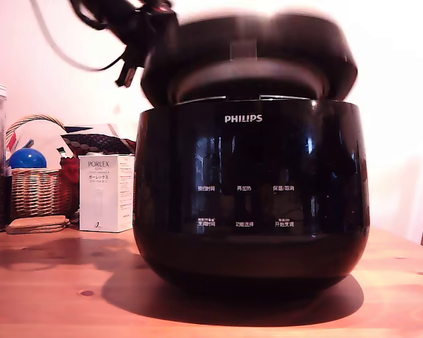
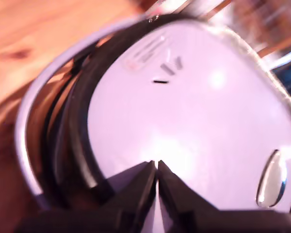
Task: Close the rice cooker by pressing the lid down with medium force
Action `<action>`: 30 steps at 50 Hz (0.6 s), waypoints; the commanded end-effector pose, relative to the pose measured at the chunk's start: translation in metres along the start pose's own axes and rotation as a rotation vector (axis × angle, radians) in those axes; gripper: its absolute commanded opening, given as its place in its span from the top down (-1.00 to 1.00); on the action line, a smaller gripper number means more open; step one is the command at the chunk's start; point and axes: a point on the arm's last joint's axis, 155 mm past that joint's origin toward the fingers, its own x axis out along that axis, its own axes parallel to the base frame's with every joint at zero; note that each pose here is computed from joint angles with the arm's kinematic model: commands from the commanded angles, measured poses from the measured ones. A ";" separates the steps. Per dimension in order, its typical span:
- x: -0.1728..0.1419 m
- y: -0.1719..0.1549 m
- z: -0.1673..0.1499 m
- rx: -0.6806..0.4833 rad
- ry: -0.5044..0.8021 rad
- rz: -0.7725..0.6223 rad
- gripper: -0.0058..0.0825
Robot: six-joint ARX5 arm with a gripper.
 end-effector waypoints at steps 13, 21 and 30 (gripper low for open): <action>-0.001 -0.005 -0.006 0.107 0.036 0.173 0.92; -0.003 -0.002 -0.002 0.121 0.020 0.198 0.92; -0.004 -0.002 0.004 0.139 -0.002 0.203 0.92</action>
